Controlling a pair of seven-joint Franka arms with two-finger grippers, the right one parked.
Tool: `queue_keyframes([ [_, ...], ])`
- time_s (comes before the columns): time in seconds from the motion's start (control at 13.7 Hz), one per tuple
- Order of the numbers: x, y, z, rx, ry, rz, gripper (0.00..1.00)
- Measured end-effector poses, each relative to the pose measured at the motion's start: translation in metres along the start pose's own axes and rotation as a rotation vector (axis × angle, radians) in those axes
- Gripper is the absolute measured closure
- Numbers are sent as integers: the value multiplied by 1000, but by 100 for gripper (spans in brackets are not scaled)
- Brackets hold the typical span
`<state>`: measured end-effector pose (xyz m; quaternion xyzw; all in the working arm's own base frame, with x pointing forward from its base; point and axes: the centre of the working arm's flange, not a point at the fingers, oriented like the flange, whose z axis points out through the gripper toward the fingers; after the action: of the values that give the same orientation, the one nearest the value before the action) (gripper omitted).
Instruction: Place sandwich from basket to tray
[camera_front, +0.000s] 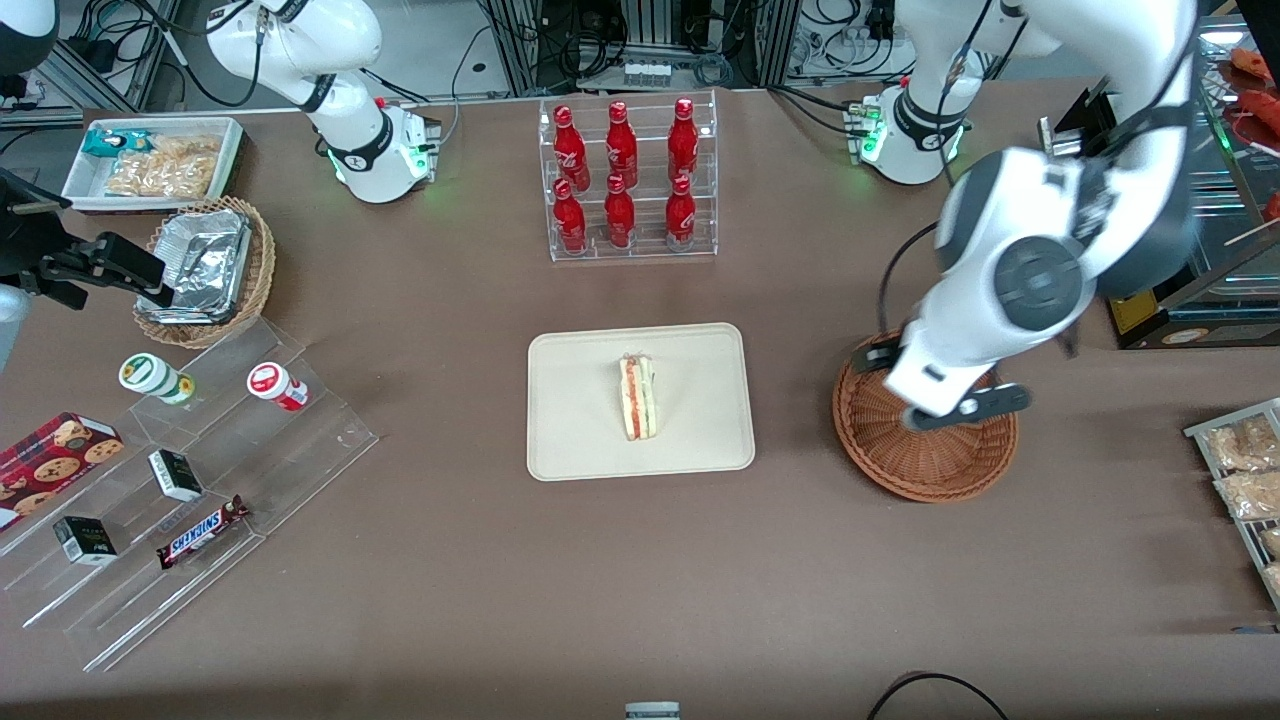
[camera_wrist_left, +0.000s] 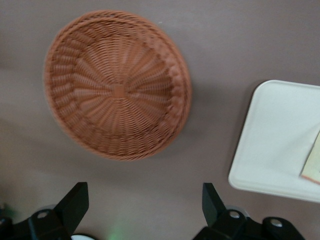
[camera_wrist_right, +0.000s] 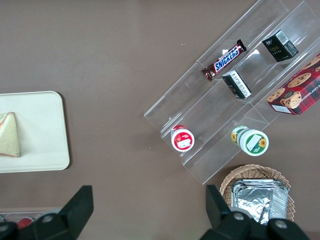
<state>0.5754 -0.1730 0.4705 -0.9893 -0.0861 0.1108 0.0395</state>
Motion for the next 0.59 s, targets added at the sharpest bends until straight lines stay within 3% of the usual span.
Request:
queue_keyframes([
  [0.29,-20,-74,-41,-25,-35,59,0],
  [0.59,-34,-110,-64,-40,-29,90,0],
])
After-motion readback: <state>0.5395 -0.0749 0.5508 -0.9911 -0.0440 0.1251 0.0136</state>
